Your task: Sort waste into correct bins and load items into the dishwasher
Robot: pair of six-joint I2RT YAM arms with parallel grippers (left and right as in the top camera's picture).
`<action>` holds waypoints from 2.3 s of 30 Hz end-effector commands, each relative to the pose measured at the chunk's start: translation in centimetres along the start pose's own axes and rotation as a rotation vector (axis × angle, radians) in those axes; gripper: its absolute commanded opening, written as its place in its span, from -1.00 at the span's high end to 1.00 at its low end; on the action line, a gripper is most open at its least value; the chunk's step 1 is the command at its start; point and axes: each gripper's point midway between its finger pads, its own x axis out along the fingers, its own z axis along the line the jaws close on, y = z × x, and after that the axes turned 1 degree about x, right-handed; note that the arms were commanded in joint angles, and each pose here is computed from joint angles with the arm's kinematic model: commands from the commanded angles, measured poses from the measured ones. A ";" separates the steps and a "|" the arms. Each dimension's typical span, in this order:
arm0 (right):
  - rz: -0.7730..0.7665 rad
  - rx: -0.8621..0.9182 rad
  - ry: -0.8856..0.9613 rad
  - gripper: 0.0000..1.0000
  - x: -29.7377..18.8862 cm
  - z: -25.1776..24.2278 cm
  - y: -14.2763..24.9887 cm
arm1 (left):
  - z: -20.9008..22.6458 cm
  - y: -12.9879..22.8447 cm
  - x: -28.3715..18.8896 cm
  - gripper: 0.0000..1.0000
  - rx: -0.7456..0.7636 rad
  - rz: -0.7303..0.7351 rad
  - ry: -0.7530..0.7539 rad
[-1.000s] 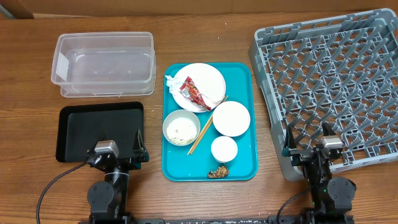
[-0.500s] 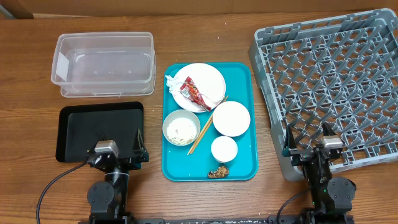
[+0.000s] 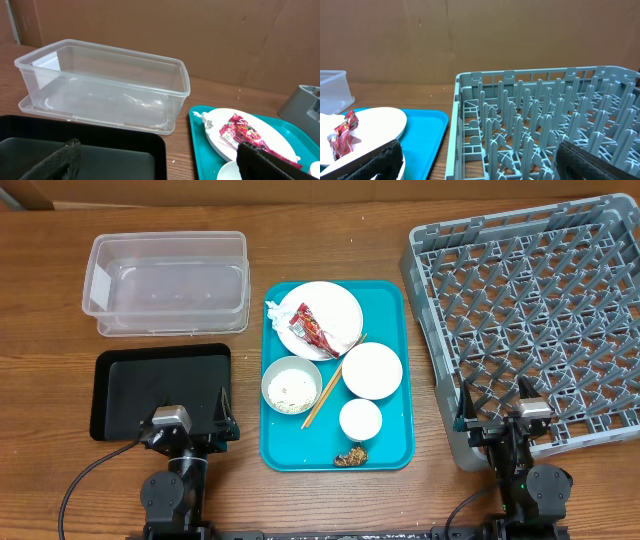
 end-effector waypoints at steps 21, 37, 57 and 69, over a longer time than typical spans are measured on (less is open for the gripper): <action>-0.004 0.293 -0.002 -1.00 0.0 0.0 0.2 | -0.1 2.7 0.5 -1.00 -0.123 0.118 0.004; 0.087 0.300 0.025 -1.00 -0.8 0.0 -0.9 | -2.5 -1.1 1.8 -1.00 0.040 0.401 0.061; 0.462 0.333 0.048 -1.00 -2.9 1.1 -6.3 | -4.3 -4.7 1.0 -1.00 -0.007 0.648 0.079; 0.426 0.339 -0.004 -1.00 -3.0 2.0 -8.5 | -5.3 -5.7 3.1 -1.00 -0.072 0.694 0.078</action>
